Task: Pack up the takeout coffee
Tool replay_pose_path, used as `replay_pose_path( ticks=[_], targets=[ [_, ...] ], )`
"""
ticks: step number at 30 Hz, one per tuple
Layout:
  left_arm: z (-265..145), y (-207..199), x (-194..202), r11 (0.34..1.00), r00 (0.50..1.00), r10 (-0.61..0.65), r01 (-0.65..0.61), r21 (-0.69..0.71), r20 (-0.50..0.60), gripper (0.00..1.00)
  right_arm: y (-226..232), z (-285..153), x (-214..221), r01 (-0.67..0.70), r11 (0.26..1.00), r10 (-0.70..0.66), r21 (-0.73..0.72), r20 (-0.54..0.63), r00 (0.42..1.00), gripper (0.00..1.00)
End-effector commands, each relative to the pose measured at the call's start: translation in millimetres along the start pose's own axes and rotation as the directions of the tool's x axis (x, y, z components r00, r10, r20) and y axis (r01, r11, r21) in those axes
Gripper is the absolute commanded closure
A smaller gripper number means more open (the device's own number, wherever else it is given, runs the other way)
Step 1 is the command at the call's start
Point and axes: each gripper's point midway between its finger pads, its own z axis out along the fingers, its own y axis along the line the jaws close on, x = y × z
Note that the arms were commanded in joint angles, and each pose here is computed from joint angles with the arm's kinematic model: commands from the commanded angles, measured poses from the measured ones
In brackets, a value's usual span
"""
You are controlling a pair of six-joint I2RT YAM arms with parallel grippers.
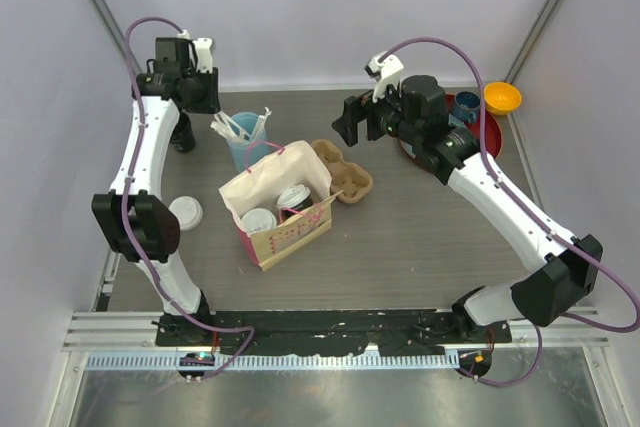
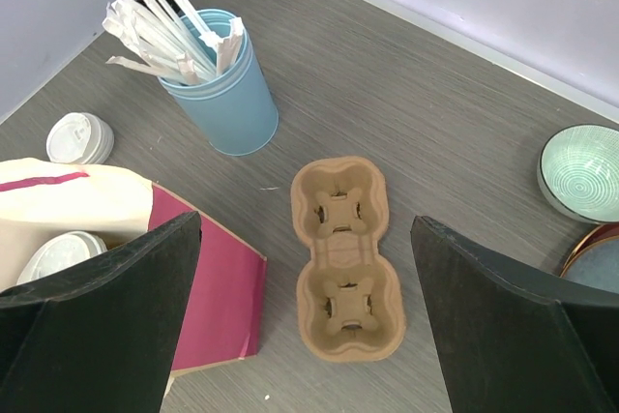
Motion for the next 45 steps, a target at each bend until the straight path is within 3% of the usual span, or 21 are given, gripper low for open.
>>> replay_pose_path(
  ticks=[1,23,31,35,45],
  targets=[
    [-12,-3,-29,1.0,0.996,0.001,-0.002,0.019,0.094,0.7,0,-3,-11,0.022,1.0,-0.022,-0.003,0.04,0.999,0.05],
    [15,-5,-8,0.999,0.999,-0.025,0.026,0.044,-0.02,0.7,2,-8,-8,0.038,0.999,-0.037,-0.017,0.031,0.999,0.06],
    [11,-8,-8,0.998,0.999,-0.025,0.026,0.054,-0.021,0.87,4,-12,-8,0.039,0.999,-0.039,-0.02,0.037,0.999,0.05],
    [7,-9,-9,0.998,1.0,-0.025,0.026,0.061,-0.019,1.0,4,-13,-9,0.038,0.999,-0.037,-0.022,0.038,0.999,0.05],
    [-28,-13,-32,0.997,0.996,0.029,-0.034,0.064,0.079,1.0,8,-16,-12,0.042,0.998,-0.04,-0.042,0.047,0.998,0.05]
  ],
)
